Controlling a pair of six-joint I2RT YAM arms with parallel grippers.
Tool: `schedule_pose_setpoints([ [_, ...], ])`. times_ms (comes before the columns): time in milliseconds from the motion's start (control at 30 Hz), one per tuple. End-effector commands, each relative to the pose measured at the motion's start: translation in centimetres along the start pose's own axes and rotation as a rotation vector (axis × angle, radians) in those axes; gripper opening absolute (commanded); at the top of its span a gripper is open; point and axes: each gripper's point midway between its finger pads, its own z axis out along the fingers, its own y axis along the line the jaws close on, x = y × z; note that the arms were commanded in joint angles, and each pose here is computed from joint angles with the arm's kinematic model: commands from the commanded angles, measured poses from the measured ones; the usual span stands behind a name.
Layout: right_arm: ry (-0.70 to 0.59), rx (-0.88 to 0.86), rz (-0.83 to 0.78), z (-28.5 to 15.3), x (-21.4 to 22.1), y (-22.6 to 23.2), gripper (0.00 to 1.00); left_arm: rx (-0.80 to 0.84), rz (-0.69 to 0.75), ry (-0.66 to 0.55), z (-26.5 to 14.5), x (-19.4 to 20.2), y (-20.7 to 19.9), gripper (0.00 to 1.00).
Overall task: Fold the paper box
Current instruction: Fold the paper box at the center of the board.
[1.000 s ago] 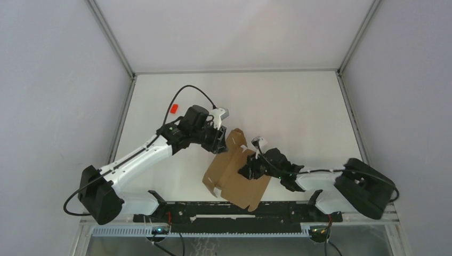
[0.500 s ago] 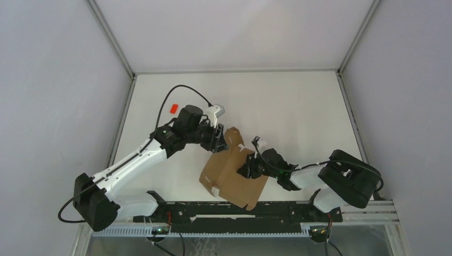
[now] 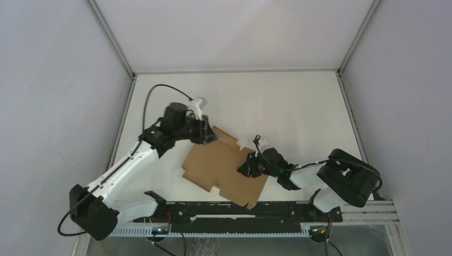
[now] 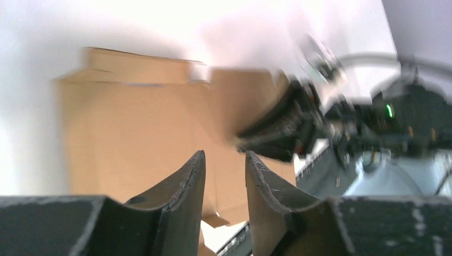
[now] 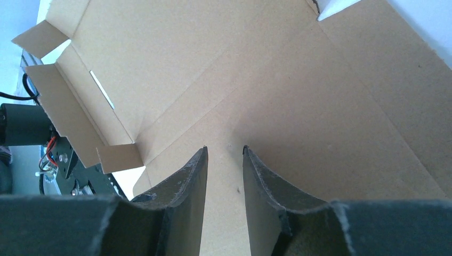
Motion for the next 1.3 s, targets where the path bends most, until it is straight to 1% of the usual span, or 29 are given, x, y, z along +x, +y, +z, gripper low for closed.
schedule_pose_setpoints([
  [0,-0.027,-0.001,0.013,0.1,-0.7,-0.2,0.39,-0.247,-0.283,-0.149,-2.9,-1.7,8.3,0.39],
  [67,-0.026,-0.003,0.014,0.2,-0.6,-0.2,0.39,-0.374,-0.393,-0.169,-3.8,-0.4,12.1,0.4],
  [167,-0.025,-0.014,0.013,0.2,-0.6,0.0,0.39,-0.557,-0.491,-0.168,-4.2,2.1,16.5,0.31],
  [200,-0.025,-0.016,0.014,0.2,-0.6,0.0,0.39,-0.577,-0.512,-0.152,-3.8,2.7,17.2,0.26],
  [300,-0.022,-0.019,0.01,0.2,-0.5,0.1,0.39,-0.631,-0.564,-0.091,-2.4,4.9,18.9,0.07],
  [400,-0.022,-0.024,0.008,0.1,-0.5,0.2,0.39,-0.655,-0.587,-0.042,-1.0,7.0,20.2,0.0],
  [467,-0.02,-0.024,0.009,0.1,-0.4,0.1,0.39,-0.651,-0.584,-0.018,-0.4,7.7,20.3,0.0],
  [567,-0.023,-0.026,0.009,0.2,-0.5,0.1,0.39,-0.642,-0.563,-0.007,-0.1,7.7,19.9,0.0],
  [667,-0.023,-0.028,0.008,0.2,-0.5,0.2,0.39,-0.598,-0.547,-0.028,-0.1,6.9,19.1,0.0],
  [833,-0.021,-0.028,0.01,0.3,-0.5,0.2,0.39,-0.484,-0.49,-0.067,0.3,4.4,16.0,0.01],
  [967,-0.021,-0.028,0.01,0.2,-0.5,0.2,0.39,-0.4,-0.446,-0.094,0.6,2.7,13.3,0.04],
  [1267,-0.023,-0.03,0.01,0.2,-0.5,0.2,0.39,-0.245,-0.372,-0.107,1.1,0.8,7.9,0.07],
])
